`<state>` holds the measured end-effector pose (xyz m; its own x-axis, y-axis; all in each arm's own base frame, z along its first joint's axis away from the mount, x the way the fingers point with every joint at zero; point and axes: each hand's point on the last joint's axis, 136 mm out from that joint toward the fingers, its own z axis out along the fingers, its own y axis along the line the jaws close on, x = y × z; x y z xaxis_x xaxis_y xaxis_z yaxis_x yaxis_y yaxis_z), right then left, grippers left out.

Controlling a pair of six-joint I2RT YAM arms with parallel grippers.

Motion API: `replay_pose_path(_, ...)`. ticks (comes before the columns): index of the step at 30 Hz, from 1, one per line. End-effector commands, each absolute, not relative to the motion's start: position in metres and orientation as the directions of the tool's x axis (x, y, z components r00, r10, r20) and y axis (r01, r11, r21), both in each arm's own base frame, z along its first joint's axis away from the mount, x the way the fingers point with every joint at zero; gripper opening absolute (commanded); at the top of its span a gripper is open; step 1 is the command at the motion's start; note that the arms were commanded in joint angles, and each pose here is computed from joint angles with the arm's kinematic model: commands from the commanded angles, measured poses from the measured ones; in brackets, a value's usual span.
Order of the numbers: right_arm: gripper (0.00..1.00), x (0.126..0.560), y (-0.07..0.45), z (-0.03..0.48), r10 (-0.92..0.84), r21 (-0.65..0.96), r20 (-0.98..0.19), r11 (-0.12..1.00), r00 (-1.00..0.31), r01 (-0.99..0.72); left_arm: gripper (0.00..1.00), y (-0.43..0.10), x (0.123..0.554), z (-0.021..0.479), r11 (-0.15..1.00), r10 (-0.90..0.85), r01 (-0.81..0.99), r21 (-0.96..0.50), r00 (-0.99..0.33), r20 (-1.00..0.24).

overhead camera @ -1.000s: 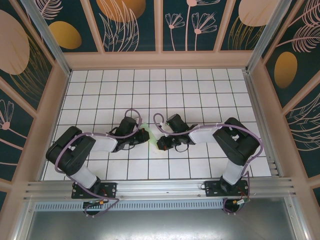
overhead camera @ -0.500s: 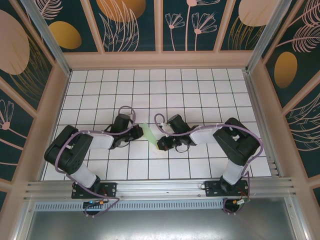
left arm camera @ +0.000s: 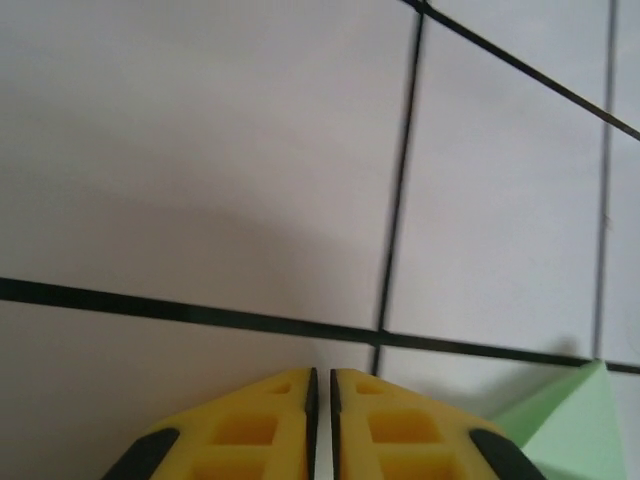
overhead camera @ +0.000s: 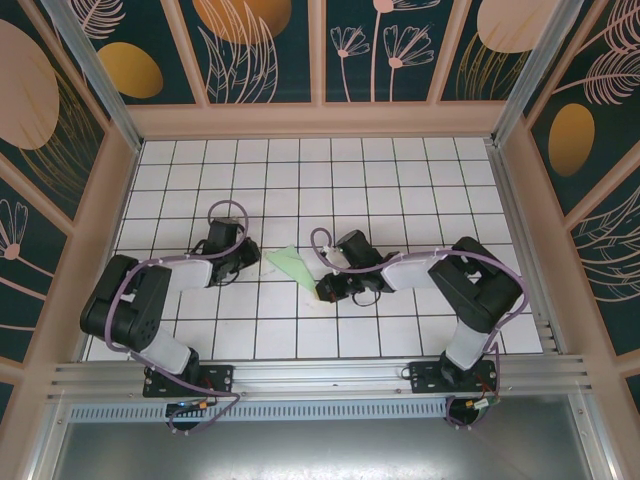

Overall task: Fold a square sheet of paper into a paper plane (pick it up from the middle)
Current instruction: Fold the wing for the fifth time at the center of the table.

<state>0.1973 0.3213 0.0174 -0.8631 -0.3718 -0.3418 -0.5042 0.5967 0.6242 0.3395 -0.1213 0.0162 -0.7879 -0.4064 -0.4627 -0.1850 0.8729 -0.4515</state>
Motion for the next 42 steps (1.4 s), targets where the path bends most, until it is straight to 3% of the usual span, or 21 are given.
replay_pose_path(1, 0.06, 0.179, 0.296, 0.002, -0.384, 0.589, -0.208, 0.686, -0.9, -0.428, 0.21, -0.085, 0.34, 0.022, 0.913, -0.4, -0.279, -0.298, -0.755, -0.519)
replay_pose_path(8, 0.24, 0.222, 0.327, 0.077, -0.293, 0.599, -0.428, 0.617, -0.855, -0.511, 0.48, -0.098, 0.336, 0.051, 0.875, -0.456, -0.27, -0.402, -0.739, -0.496)
replay_pose_path(13, 0.47, 0.255, 0.308, 0.097, -0.15, 0.539, -0.507, 0.714, -0.849, -0.448, 0.59, -0.115, 0.326, 0.072, 0.846, -0.481, -0.25, -0.472, -0.739, -0.472)
replay_pose_path(18, 0.6, 0.299, 0.266, 0.111, -0.036, 0.506, -0.565, 0.774, -0.824, -0.381, 0.82, -0.135, 0.312, 0.076, 0.848, -0.479, -0.265, -0.459, -0.754, -0.45)
replay_pose_path(24, 0.75, 0.331, 0.243, 0.12, 0.018, 0.441, -0.645, 0.826, -0.764, -0.352, 0.98, -0.166, 0.301, 0.078, 0.859, -0.46, -0.255, -0.445, -0.766, -0.449)
replay_pose_path(28, 0.85, 0.346, 0.217, 0.114, 0.087, 0.43, -0.657, 0.859, -0.749, -0.278, 0.99, -0.19, 0.295, 0.083, 0.874, -0.435, -0.233, -0.426, -0.765, -0.474)
replay_pose_path(34, 0.89, 0.35, 0.19, 0.109, 0.182, 0.447, -0.655, 0.876, -0.733, -0.182, 0.98, -0.229, 0.29, 0.073, 0.909, -0.374, -0.221, -0.352, -0.805, -0.461)
replay_pose_path(42, 0.89, 0.351, 0.179, 0.114, 0.221, 0.459, -0.657, 0.876, -0.721, -0.149, 0.82, -0.246, 0.288, 0.044, 0.962, -0.274, -0.241, -0.13, -0.859, -0.433)
